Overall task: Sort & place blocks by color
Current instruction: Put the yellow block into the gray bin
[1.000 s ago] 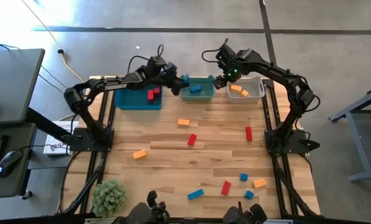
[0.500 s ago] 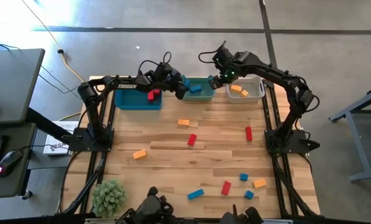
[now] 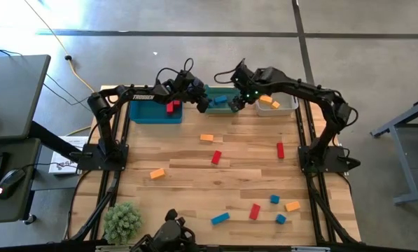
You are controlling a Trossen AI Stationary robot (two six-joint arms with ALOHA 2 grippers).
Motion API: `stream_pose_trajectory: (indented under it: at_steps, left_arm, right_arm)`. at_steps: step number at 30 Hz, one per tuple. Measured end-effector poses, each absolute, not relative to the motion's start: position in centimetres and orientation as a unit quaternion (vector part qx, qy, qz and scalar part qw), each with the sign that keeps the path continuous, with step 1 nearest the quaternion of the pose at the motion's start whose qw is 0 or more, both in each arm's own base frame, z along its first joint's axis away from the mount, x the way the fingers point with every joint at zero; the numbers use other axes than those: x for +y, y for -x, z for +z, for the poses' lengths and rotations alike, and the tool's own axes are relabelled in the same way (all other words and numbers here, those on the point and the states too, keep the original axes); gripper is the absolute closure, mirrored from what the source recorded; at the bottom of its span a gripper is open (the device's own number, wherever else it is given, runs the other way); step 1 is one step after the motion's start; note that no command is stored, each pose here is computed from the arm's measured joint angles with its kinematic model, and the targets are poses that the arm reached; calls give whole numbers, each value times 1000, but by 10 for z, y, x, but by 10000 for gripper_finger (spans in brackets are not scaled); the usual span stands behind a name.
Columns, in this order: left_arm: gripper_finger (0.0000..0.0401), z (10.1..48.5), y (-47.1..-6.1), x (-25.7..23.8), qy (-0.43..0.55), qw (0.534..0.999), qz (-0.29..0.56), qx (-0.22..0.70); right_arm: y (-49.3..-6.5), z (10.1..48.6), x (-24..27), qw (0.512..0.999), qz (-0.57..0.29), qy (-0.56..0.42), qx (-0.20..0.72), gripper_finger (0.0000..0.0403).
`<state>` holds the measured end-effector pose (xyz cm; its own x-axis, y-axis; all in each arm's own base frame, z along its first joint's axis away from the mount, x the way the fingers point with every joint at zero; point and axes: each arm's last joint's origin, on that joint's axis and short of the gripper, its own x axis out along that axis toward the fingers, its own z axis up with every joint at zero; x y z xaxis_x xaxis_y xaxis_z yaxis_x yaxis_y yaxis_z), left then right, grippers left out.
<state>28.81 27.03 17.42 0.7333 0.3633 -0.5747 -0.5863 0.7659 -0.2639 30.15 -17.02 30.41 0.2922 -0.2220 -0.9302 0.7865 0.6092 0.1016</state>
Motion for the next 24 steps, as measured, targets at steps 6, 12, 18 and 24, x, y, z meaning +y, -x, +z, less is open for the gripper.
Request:
stream_pose_trajectory:
  at_steps: [6,12,18,24]
  left_arm:
    - [178,184,-286,269,210,909,262,245]
    - [177,214,-277,263,176,922,258,229]
    - [177,243,-266,247,163,925,249,236]
    - [177,271,-255,222,157,927,236,245]
  right_arm:
    - [-314,304,-147,763,-306,-270,501,182]
    - [-323,304,-122,772,-237,-279,520,182]
    - [-331,304,-99,787,-176,-251,535,182]
    - [-334,302,-77,788,-119,-225,560,182]
